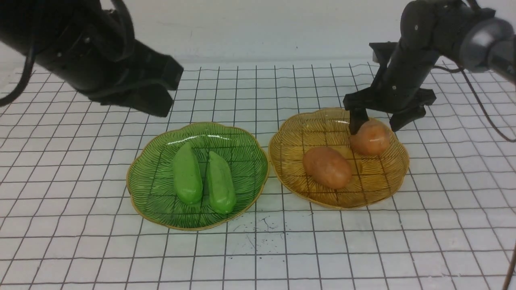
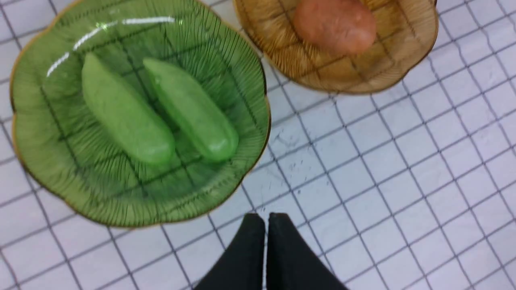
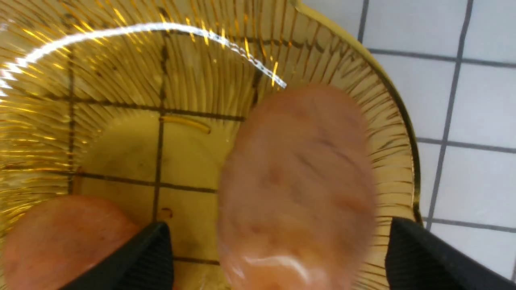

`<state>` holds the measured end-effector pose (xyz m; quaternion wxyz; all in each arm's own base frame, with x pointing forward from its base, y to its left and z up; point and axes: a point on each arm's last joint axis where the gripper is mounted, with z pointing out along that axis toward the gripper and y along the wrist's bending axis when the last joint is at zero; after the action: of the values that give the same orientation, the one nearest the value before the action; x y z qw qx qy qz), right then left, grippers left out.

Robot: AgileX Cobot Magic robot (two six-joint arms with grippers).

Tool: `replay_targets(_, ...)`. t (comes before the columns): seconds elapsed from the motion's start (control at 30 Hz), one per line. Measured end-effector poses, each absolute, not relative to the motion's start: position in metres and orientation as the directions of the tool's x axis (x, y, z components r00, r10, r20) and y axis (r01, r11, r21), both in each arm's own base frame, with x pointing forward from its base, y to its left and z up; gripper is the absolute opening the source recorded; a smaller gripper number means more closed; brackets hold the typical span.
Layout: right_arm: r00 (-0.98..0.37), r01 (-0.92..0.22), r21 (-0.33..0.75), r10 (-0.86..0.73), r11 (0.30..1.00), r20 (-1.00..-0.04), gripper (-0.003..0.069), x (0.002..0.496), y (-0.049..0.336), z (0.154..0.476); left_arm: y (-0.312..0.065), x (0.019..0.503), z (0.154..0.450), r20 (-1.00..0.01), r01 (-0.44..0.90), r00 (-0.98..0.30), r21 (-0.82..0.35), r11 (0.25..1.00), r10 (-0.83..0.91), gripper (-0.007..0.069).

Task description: Put different types of vegetables on the plate.

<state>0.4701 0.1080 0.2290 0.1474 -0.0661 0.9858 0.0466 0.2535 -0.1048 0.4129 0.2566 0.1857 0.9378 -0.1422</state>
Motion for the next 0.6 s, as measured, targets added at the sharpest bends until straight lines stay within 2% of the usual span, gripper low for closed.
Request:
replay_targets(0.13,-0.917,-0.184,0.1,-0.134,0.978,-0.377,0.0612,0.459,0.109,0.27,-0.099,0.238,0.412,-0.536,0.421,-0.798,-0.169,0.891,0.276,-0.0008)
replay_targets(0.23,-0.883,-0.209,0.132,-0.129,0.969,-0.451,0.054,0.445,0.109,0.309,-0.096,0.228,0.413,-0.541,0.422,-0.795,-0.168,0.891,0.275,-0.0008)
replay_targets(0.27,-0.852,-0.225,0.15,-0.12,0.963,-0.51,0.0501,0.431,0.107,0.339,-0.094,0.222,0.413,-0.545,0.423,-0.792,-0.166,0.891,0.274,-0.0008)
replay_targets(0.3,-0.847,-0.231,0.149,-0.124,0.961,-0.517,0.0486,0.429,0.107,0.343,-0.094,0.221,0.413,-0.545,0.423,-0.792,-0.166,0.891,0.274,-0.0008)
replay_targets(0.4,-0.754,-0.266,0.177,-0.09,0.948,-0.651,0.0334,0.381,0.1,0.421,-0.087,0.203,0.415,-0.562,0.426,-0.781,-0.162,0.89,0.271,-0.0008)
replay_targets(0.6,-0.547,-0.321,0.152,-0.053,0.935,-0.835,0.0054,0.28,0.078,0.518,-0.074,0.163,0.413,-0.593,0.433,-0.759,-0.152,0.889,0.269,-0.0008)
